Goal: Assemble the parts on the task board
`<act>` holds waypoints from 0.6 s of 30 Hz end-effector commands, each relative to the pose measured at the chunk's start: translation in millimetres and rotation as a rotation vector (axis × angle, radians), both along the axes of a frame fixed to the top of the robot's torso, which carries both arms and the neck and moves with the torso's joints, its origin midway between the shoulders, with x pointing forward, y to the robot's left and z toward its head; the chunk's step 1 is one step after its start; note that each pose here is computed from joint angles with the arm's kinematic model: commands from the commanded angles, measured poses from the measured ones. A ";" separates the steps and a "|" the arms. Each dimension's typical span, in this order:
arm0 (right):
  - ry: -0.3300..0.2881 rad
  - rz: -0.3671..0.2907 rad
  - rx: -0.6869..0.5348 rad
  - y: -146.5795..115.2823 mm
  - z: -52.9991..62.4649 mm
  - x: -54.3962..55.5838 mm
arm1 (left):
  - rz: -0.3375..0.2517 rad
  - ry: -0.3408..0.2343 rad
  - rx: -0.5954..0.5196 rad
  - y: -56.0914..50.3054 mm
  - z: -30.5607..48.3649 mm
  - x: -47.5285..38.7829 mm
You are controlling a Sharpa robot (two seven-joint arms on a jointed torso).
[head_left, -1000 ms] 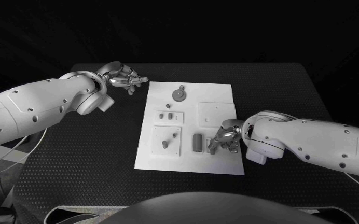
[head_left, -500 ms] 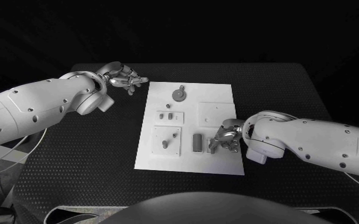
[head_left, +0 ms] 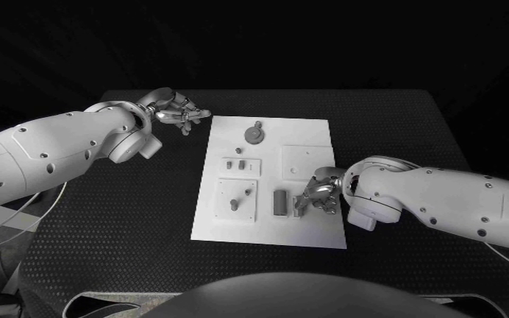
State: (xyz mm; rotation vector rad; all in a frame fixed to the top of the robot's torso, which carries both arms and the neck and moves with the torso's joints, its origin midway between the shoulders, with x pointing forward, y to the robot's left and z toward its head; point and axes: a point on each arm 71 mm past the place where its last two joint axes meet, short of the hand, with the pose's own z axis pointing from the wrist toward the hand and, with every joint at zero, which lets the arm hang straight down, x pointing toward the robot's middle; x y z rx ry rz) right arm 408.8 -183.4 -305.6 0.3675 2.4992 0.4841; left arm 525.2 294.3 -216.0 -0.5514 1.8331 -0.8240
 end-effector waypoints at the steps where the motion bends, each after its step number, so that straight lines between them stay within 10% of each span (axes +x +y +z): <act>1: 0.004 0.025 0.002 2.9 -0.7 -0.7 | -0.016 0.005 -0.001 -2.3 0.2 -0.2; 18: 0.030 0.043 0.002 7.7 -2.9 -0.3 | -0.017 0.007 0.000 -2.5 0.1 -0.5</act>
